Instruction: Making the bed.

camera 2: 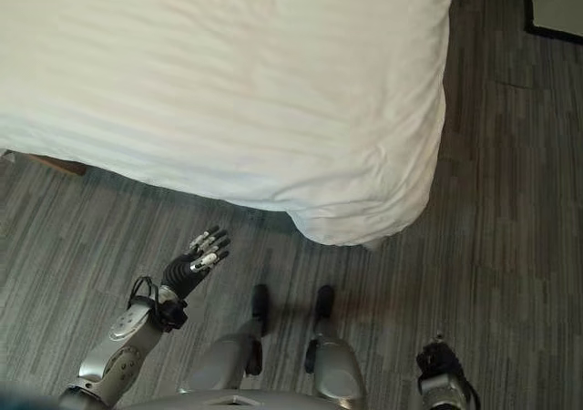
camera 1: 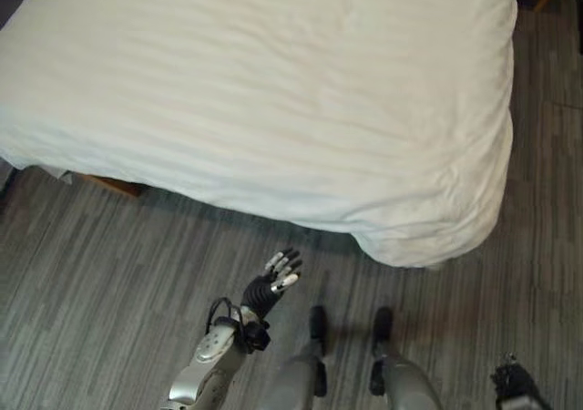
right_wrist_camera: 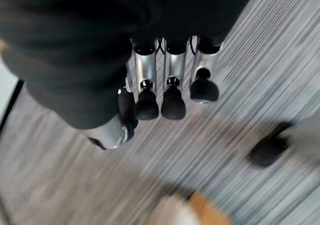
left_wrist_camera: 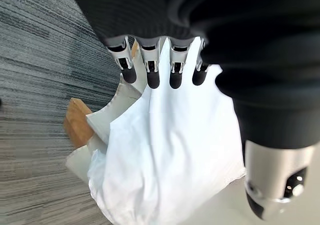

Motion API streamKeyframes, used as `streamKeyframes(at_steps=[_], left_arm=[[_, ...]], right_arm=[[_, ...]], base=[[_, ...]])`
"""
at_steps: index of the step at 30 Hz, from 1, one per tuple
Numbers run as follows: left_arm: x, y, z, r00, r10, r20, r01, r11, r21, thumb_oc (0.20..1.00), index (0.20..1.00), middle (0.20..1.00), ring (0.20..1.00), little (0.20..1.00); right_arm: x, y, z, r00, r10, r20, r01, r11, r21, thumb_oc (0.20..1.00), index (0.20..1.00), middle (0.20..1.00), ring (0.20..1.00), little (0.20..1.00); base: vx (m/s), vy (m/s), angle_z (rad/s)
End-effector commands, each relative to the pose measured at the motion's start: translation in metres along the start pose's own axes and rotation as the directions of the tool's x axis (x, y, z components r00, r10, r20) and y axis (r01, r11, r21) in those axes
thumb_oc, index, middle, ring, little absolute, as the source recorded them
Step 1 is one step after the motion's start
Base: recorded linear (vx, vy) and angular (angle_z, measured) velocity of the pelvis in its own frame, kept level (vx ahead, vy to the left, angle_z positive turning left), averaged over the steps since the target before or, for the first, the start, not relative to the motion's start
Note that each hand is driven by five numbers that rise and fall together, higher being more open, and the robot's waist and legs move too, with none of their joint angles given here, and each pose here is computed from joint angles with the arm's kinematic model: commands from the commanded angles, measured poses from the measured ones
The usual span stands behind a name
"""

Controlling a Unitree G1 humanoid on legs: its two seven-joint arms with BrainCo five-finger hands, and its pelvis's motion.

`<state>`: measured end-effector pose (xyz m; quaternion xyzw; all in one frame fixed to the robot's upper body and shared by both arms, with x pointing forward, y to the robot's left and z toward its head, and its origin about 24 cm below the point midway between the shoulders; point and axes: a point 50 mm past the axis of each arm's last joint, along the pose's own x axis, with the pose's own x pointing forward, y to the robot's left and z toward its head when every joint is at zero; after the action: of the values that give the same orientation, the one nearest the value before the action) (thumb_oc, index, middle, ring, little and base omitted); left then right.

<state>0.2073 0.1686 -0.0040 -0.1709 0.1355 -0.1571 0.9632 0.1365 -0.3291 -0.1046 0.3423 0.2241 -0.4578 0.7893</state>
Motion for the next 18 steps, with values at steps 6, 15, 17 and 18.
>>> streamKeyframes(at_steps=[6, 15, 17, 18], left_arm=[[-0.001, -0.001, 0.02, 0.995, -0.038, 0.095, 0.036, 0.999, 0.023, 1.0, 1.0, 1.0, 1.0, 1.0], [0.008, -0.015, 0.016, 0.991, -0.125, 0.055, 0.122, 0.991, 0.048, 1.0, 1.0, 1.0, 1.0, 1.0], [0.006, -0.017, 0.013, 0.989, -0.141, 0.036, 0.139, 0.989, 0.047, 1.0, 1.0, 1.0, 1.0, 1.0], [0.006, -0.019, 0.012, 0.988, -0.152, 0.03, 0.15, 0.988, 0.044, 1.0, 1.0, 1.0, 1.0, 1.0]], right_arm=[[-0.017, 0.028, 0.141, 0.837, 0.108, 0.537, -0.172, 0.983, 0.071, 0.2, 0.2, 0.2, 0.2, 0.2], [-0.068, 0.158, 0.18, 0.529, 0.477, 0.702, -0.592, 0.8, -0.097, 0.2, 0.2, 0.2, 0.2, 0.2], [-0.071, 0.185, 0.174, 0.512, 0.557, 0.654, -0.639, 0.756, -0.144, 0.2, 0.2, 0.2, 0.2, 0.2], [-0.073, 0.198, 0.171, 0.502, 0.596, 0.626, -0.66, 0.733, -0.168, 0.2, 0.2, 0.2, 0.2, 0.2]], base=[[0.01, -0.003, -0.02], [-0.03, 0.001, -0.07], [-0.04, 0.003, -0.01], [-0.06, -0.002, -0.02]])
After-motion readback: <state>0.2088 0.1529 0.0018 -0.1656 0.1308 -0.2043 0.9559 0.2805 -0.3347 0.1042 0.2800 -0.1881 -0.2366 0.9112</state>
